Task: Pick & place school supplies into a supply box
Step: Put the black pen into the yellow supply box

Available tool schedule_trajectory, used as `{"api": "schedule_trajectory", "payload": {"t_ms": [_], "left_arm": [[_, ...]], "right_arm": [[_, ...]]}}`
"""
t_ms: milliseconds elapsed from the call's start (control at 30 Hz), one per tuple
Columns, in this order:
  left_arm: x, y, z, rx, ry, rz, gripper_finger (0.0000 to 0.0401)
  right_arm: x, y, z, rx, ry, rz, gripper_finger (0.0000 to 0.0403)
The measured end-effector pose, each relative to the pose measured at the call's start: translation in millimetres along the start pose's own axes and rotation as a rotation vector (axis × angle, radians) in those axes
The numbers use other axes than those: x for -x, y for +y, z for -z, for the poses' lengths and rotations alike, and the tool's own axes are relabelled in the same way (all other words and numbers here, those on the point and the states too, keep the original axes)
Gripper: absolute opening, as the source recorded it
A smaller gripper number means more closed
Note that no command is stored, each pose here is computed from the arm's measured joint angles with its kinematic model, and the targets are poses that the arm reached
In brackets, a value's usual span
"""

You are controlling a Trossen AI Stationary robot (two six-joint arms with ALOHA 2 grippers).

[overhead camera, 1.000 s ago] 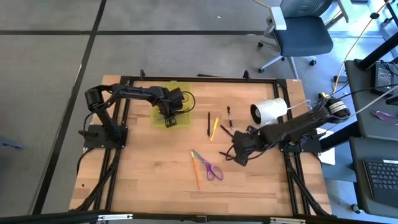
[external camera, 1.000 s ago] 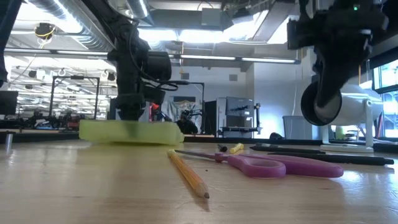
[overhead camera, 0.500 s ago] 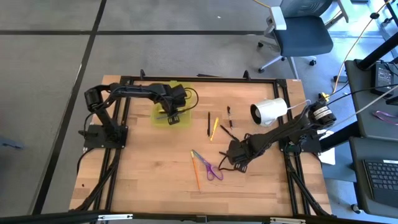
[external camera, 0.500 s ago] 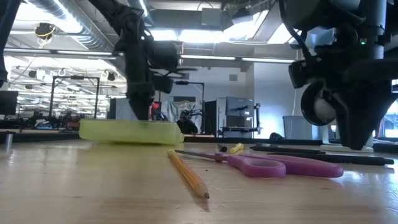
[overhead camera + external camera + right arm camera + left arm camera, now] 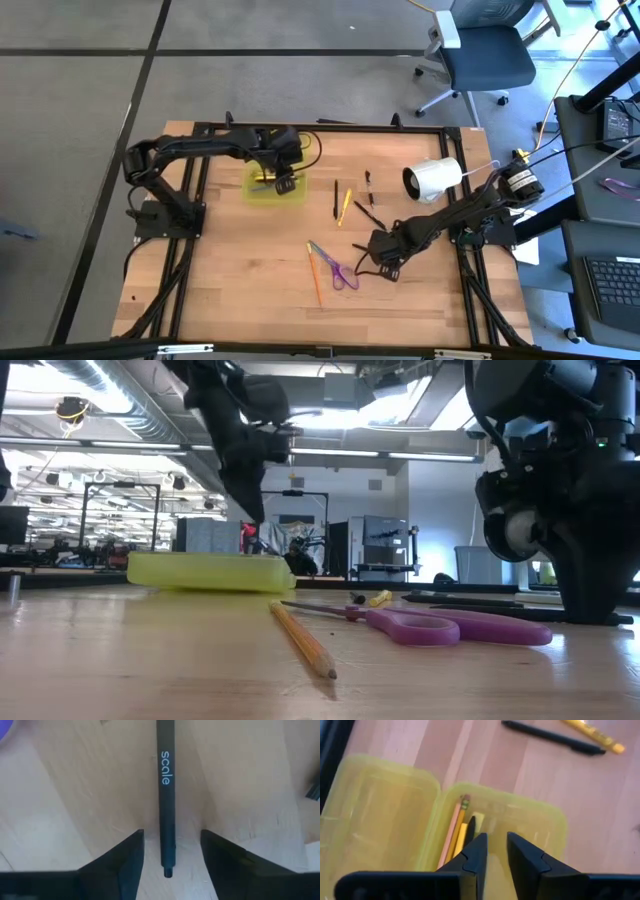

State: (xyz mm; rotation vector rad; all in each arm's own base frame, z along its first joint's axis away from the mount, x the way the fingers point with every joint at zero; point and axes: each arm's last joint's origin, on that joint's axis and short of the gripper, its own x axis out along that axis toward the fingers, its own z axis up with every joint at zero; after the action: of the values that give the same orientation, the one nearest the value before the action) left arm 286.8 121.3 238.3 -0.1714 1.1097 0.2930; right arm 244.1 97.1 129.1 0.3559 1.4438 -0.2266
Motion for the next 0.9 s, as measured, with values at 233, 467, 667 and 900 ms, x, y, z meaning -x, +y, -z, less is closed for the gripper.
{"api": "schedule_trajectory", "payload": {"t_ms": [233, 467, 667, 900], "left_arm": [[15.4, -16.9, -3.2, -0.007, -0.073, 0.022, 0.0068], [18.7, -34.1, -7.9, 0.009, -0.13, 0.052, 0.0063], [22.3, -47.0, -10.5, -0.016, -0.171, 0.076, 0.0065], [42.8, -56.3, -13.3, -0.016, -0.322, 0.133, 0.0055]], "right_arm": [[-2.8, -3.9, 2.5, 0.039, -0.015, 0.049, 0.0147], [-3.5, -5.0, 2.8, 0.11, -0.018, 0.068, 0.0063], [-2.1, -4.6, 3.5, 0.116, -0.024, 0.064, 0.0034], [16.5, -4.2, 7.3, 0.13, -0.118, 0.052, 0.0038]]}}
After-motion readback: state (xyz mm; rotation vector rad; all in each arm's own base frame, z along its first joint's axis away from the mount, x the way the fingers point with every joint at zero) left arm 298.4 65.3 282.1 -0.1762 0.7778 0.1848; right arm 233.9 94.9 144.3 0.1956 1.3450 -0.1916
